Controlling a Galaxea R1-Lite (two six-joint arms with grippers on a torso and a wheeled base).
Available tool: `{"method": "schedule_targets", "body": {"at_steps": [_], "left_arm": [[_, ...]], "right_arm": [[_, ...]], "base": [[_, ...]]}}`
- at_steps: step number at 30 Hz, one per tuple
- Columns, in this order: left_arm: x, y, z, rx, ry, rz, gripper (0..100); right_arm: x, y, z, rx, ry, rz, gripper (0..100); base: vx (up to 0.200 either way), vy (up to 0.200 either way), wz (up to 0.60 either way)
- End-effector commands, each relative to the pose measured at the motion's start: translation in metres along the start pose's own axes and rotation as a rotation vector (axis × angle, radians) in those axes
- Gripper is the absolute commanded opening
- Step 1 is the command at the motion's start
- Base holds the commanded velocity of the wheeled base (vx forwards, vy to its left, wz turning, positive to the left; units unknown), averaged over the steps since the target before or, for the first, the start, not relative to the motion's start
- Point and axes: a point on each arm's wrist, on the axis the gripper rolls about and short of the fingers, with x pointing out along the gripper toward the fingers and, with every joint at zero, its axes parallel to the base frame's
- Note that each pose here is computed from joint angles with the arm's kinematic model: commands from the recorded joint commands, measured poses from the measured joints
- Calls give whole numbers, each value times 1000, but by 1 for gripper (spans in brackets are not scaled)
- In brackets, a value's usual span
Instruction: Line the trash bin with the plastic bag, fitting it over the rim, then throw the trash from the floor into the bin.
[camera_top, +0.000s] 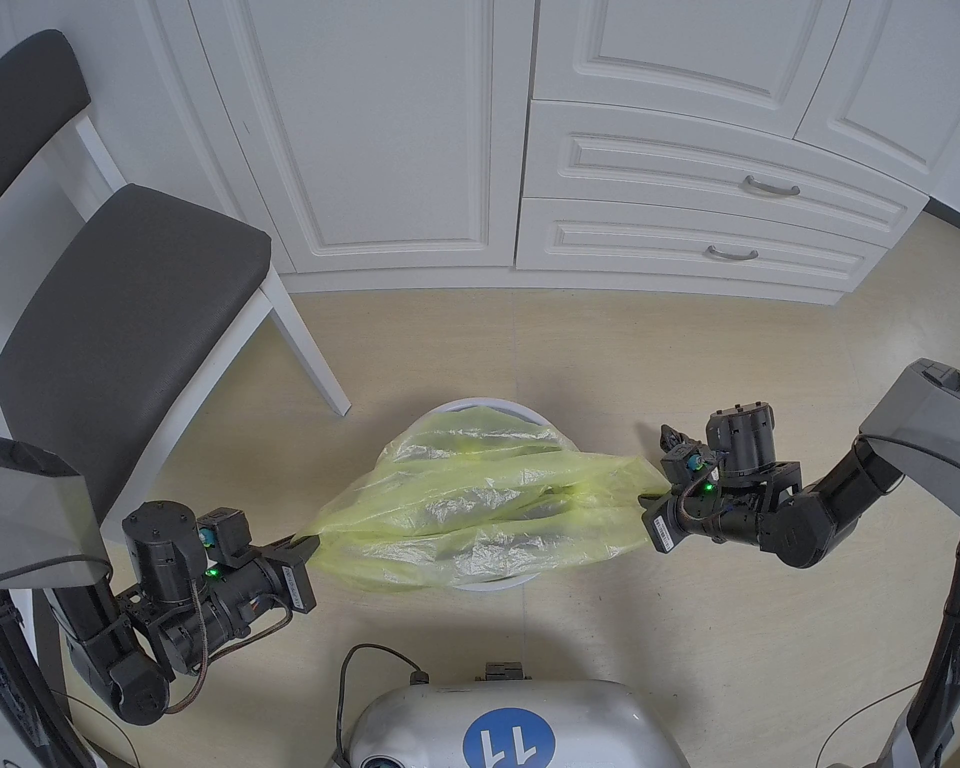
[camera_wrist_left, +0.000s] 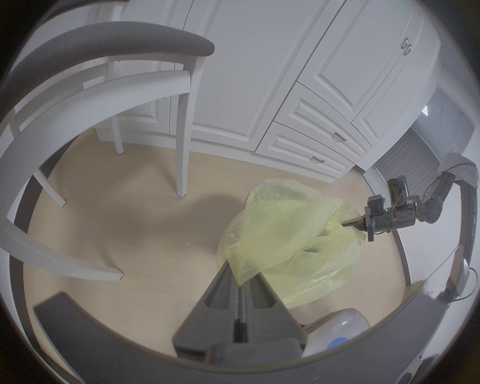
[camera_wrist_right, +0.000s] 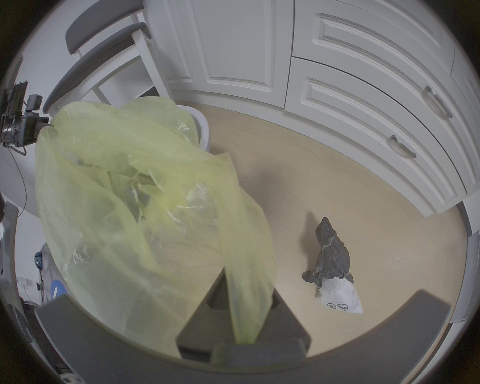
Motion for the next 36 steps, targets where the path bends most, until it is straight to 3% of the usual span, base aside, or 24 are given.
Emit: {"method": "schedule_targets", "body": {"at_steps": [1,9,12,19,20,27,31,36], "left_arm": [[14,3,-10,-9,37,11,0],[36,4,-20,-40,57,20,0],[41,2,-10,-97,-6,44,0],[32,-8,8,-97,-78,17,0],[31,-10,10,-95,-84,11,0],[31,-14,13,-111,-97,-6,0],[35,-13,11,-139,-95,2,0],[37,-12,8,-140,-85,10,0]], "right_arm": [[5,2,0,-6,-2,0,0],[23,-2,-5,13,-41,-21,0],[25,-9,-5,20,-73,-46,0],[21,-10,-5,20,-76,-52,0],[19,-11,-4,17,-77,-52,100],[3,-12,-2,6,-101,-9,100],[-14,-24,-6,-29,-156,102,100],[-25,-50,-13,-15,-281,249,100]], "base": [[0,0,0],[0,0,0],[0,0,0],[0,0,0],[0,0,0],[0,0,0],[0,0,0],[0,0,0]]}}
